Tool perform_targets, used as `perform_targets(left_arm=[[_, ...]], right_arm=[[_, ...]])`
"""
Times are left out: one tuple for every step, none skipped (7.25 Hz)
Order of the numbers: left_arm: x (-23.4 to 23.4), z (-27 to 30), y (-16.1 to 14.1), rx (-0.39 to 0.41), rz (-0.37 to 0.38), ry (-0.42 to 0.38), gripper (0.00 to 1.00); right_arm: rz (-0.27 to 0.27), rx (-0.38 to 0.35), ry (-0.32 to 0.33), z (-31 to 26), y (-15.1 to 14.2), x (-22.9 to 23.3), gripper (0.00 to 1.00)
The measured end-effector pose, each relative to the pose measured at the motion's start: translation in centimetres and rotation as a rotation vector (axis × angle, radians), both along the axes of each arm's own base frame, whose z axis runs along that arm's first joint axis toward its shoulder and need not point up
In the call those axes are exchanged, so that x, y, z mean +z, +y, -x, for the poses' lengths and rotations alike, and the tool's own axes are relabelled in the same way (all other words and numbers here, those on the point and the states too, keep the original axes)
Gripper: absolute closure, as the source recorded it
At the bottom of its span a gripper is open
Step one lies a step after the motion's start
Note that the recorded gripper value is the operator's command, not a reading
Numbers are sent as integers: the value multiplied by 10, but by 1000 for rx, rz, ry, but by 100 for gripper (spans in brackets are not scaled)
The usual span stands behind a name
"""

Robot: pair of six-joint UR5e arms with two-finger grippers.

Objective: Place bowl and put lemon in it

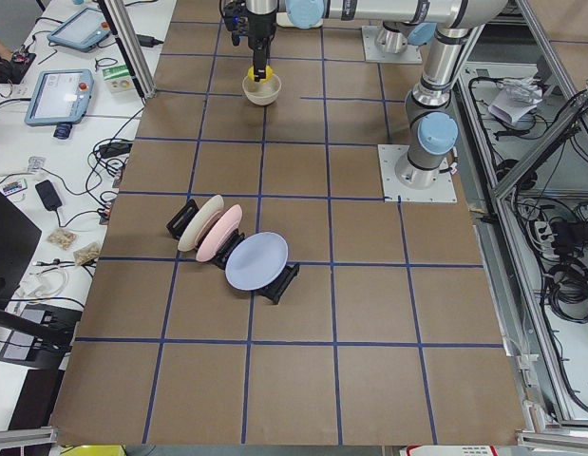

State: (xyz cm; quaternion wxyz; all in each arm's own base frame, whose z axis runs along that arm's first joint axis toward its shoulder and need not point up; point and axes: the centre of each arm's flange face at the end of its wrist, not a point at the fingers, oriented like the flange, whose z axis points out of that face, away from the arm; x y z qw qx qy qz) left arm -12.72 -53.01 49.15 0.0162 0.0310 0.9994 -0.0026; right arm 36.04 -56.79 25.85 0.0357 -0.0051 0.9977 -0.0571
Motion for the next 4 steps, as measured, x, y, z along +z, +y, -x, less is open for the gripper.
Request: perform_targets(left_arm=[[1,1,1,-1,-1,2,0],[5,1,5,-3,-1,2,0],[9,2,9,-5,-4,0,0],[10,2,11,-6,-5,-1,0]], right_arm=[[6,2,-2,-1,-2,-9,100],[5,3,-1,-2,-3,-15,100],[1,3,-2,-3,-3,-20,100],[-5,5,-1,-3,-3,-25,99]])
